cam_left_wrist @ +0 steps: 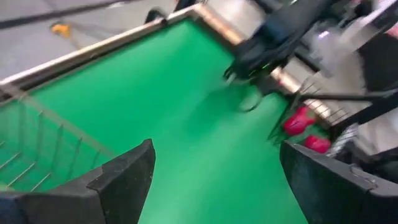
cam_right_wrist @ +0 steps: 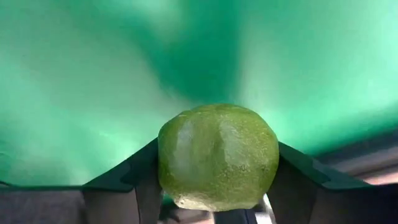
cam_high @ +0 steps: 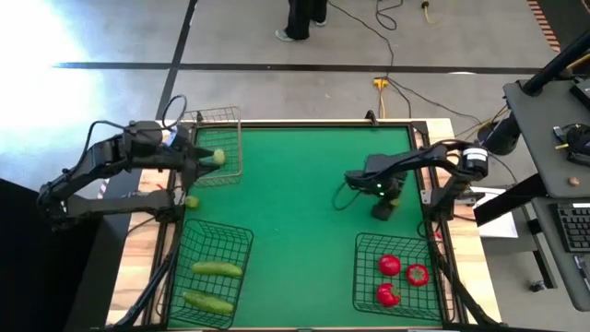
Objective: Sort produce into baskets
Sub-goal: Put the right lemon into the top left wire basket
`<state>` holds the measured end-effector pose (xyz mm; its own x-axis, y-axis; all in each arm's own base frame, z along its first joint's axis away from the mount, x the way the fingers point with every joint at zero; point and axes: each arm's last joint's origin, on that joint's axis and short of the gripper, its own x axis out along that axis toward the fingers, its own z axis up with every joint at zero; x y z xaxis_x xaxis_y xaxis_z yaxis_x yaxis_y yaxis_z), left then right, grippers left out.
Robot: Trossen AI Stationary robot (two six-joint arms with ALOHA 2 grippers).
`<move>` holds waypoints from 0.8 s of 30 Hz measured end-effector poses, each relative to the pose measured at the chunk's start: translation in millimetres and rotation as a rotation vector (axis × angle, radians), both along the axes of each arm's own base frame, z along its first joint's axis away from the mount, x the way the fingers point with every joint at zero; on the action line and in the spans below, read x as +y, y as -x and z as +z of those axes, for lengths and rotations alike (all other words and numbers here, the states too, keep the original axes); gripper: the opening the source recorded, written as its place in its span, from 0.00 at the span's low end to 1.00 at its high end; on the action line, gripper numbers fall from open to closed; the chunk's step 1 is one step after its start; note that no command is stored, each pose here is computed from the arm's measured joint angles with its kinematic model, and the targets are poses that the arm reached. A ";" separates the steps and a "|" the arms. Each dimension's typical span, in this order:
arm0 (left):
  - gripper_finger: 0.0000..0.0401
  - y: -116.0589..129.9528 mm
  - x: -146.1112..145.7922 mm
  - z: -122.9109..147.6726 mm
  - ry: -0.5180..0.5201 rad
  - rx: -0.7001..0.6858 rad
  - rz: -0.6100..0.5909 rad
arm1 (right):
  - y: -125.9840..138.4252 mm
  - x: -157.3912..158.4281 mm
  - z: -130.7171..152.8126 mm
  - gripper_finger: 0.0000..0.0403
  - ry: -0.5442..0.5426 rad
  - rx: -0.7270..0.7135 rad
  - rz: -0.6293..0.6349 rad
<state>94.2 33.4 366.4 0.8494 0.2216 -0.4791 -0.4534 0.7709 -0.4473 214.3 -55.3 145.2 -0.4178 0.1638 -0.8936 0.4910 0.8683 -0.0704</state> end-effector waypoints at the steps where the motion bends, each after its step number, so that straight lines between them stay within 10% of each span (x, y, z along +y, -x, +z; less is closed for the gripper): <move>1: 0.81 -0.4 0.0 -2.3 0.004 0.028 0.004 | -9.4 0.0 5.3 0.53 0.017 -0.058 0.008; 10: 0.81 -38.0 -11.4 -30.6 0.055 0.153 -0.106 | -103.6 -16.7 25.2 0.53 0.132 -0.560 0.070; 24: 0.81 -85.3 -62.1 -65.6 0.017 0.296 -0.094 | -202.6 -38.6 5.7 0.68 0.206 -0.850 0.168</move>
